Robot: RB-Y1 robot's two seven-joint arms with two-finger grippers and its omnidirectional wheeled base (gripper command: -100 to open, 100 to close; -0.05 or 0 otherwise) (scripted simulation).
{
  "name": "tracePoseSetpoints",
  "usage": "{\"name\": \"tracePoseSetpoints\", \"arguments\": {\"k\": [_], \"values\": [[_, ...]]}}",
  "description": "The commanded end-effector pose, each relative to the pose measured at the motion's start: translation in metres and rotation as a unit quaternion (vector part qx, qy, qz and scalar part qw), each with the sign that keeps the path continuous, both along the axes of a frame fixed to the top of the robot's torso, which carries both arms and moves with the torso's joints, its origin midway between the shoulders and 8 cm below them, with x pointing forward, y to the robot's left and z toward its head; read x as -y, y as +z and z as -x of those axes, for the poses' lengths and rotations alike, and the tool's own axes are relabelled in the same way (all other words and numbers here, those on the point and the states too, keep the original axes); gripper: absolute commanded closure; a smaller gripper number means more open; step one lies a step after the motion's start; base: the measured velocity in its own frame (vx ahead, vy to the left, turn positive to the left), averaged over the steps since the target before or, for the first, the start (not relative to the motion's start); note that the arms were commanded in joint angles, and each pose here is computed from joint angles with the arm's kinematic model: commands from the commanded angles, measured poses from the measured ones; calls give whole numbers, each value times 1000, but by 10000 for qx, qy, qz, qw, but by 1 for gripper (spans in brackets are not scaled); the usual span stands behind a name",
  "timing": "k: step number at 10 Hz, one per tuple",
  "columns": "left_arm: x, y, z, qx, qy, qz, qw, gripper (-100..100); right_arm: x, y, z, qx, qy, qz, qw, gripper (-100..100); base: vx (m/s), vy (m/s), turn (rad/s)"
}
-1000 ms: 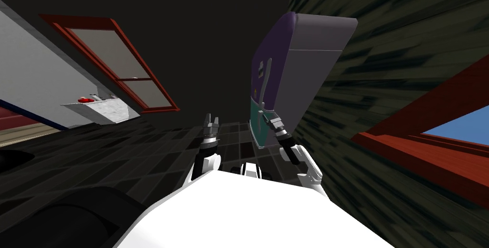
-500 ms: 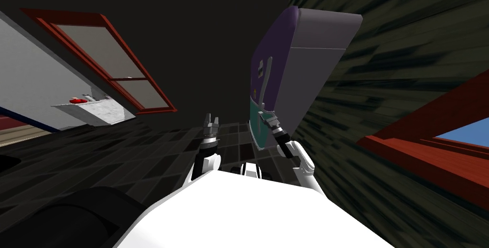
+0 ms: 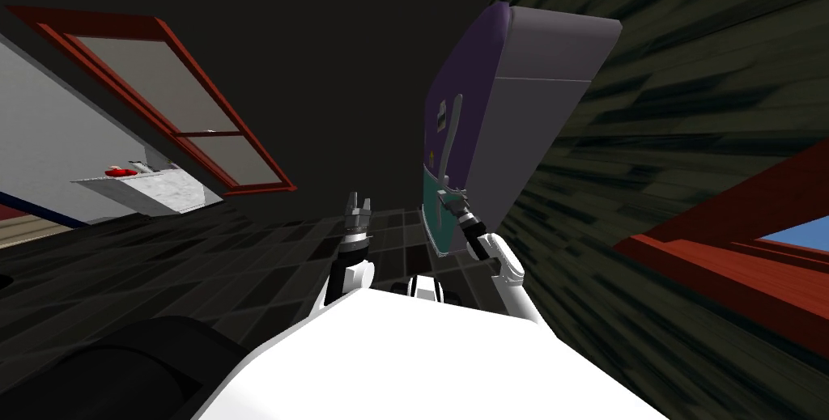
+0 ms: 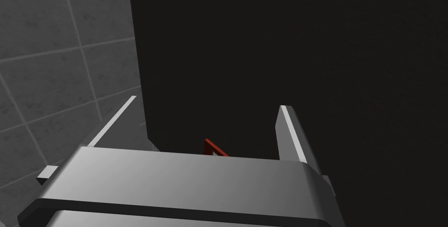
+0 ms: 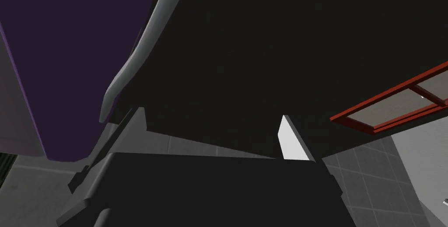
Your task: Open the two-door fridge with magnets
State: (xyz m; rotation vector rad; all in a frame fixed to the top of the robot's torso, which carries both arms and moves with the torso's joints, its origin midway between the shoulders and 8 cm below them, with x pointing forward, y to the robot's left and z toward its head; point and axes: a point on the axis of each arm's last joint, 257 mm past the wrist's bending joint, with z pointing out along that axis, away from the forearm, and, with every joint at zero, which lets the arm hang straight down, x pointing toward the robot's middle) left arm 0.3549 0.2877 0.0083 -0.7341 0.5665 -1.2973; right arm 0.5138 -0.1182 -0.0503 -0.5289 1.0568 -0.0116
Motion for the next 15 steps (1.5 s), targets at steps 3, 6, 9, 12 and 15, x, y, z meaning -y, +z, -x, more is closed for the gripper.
{"name": "tracePoseSetpoints", "arguments": {"k": [3,6,9,12,15], "values": [[0,0,0,0,0,0,10000,0,-8,-14,-29,193,-494,1134,9921,-100,64,4,-24],[0,0,0,0,0,0,10000,0,-10,-19,-38,323,-691,1624,9838,-100,59,6,-12],[0,0,0,0,0,0,10000,0,-13,-25,-54,476,-963,2316,9669,-100,42,1,-18],[0,0,0,0,0,0,10000,0,-13,-30,-68,632,-1205,2959,9455,-100,59,7,-18],[0,0,0,0,0,0,10000,0,-11,-33,-80,783,-1417,3538,9212,-100,52,5,-15]]}}
